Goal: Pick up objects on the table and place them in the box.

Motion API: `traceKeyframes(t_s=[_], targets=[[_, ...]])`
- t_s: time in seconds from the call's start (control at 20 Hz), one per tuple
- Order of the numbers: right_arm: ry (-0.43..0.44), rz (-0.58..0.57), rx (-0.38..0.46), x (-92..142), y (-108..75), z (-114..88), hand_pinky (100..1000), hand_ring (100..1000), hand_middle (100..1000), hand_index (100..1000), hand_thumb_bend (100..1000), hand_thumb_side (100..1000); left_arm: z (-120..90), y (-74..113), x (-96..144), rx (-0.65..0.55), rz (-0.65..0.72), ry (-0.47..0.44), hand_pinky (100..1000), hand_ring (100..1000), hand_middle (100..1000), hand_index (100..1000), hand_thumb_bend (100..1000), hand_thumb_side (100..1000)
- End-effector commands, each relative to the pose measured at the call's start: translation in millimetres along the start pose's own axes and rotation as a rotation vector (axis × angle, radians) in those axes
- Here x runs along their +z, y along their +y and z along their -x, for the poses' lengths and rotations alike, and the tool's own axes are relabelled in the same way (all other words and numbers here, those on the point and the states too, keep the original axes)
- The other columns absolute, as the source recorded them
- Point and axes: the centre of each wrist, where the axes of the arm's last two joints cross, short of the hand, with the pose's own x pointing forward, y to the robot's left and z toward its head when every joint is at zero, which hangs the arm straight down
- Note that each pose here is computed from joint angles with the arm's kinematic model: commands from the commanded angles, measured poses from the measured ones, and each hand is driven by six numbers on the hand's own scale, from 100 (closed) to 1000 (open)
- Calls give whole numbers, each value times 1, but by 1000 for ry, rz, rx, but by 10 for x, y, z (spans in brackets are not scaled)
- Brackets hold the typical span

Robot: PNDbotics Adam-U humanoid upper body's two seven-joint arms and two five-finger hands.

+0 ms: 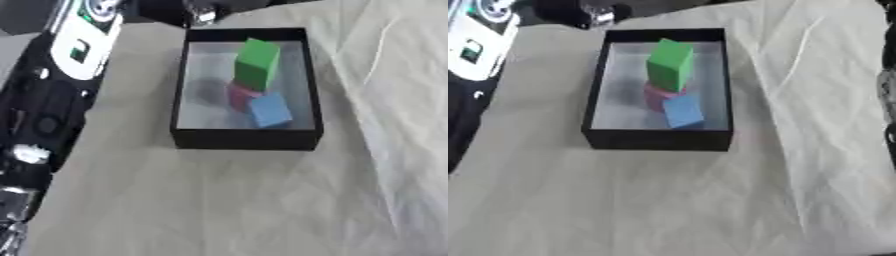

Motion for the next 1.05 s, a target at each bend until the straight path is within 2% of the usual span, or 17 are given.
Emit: traceKeyframes(t_s=[0.05,0.15,0.25,0.3,0.4,0.6,0.8,1.0,1.05], targets=[[-65,14,20,-52,-104,-177,934,829,882,888,100,884,-111,517,331,73,-255,-65,844,785,790,924,186,528],[-81,19,20,-40,-120,-209,934,831,884,888,100,874,-131,672,599,144,-389,-96,831,775,791,923,144,508],[-97,24,18,-29,-130,-240,933,831,885,889,100,870,-162,732,814,224,-486,-129,831,775,792,925,156,516],[-107,26,15,-24,-131,-261,932,833,887,891,100,856,-153,742,933,263,-530,-139,831,775,793,929,184,539],[-130,27,8,-11,-127,-308,932,835,893,892,100,854,-108,726,1183,320,-609,-139,831,775,793,928,208,527],[-173,20,-14,14,-96,-399,932,842,914,899,100,818,-49,628,1525,357,-720,-103,831,780,797,934,275,497],[-204,12,-31,45,-68,-461,936,849,926,906,100,792,9,506,1730,370,-792,-53,829,777,797,937,319,496],[-208,12,-33,54,-60,-475,936,849,926,906,100,792,3,482,1763,369,-807,-44,829,777,797,937,319,496],[-214,13,-33,54,-63,-487,937,857,934,918,100,768,15,475,1771,373,-812,-36,813,768,794,935,311,517]])
